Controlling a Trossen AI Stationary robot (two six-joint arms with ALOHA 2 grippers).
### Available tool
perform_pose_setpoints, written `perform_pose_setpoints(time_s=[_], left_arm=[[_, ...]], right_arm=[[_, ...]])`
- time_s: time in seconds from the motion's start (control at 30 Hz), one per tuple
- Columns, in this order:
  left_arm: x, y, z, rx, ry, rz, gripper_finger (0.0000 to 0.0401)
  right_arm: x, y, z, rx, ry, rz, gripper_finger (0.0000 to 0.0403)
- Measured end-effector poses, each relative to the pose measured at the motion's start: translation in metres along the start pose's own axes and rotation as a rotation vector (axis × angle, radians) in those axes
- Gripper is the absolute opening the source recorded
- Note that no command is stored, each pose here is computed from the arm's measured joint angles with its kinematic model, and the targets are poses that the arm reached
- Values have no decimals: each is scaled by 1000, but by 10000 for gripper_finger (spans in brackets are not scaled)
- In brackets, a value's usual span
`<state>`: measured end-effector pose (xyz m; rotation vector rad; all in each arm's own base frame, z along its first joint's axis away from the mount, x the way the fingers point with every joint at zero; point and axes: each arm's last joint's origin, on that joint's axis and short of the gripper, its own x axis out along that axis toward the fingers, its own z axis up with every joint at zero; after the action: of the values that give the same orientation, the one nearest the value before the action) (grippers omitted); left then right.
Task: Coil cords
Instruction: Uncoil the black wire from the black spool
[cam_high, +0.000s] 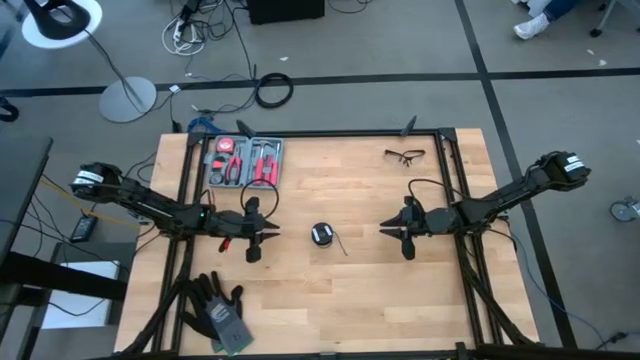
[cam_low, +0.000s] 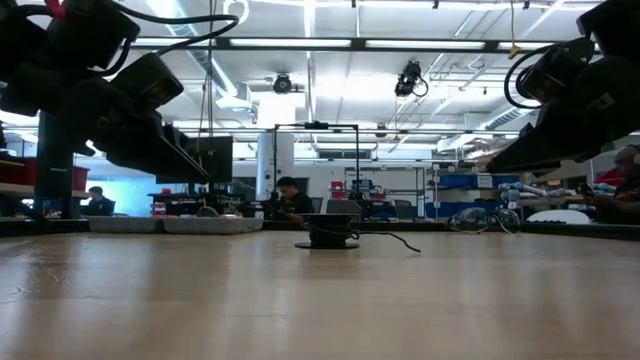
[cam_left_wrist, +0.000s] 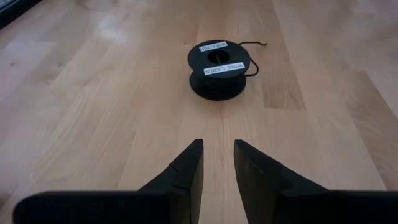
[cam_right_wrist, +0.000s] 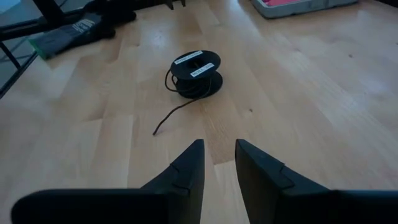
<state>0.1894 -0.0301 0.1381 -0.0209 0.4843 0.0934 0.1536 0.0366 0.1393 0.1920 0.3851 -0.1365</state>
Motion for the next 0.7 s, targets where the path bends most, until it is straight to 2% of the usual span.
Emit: perform_pose_setpoints(time_s=[0.7], left_arm=[[0,0,1,37,-8,5,92]], right_arm=[[0,0,0,0,1,0,91]])
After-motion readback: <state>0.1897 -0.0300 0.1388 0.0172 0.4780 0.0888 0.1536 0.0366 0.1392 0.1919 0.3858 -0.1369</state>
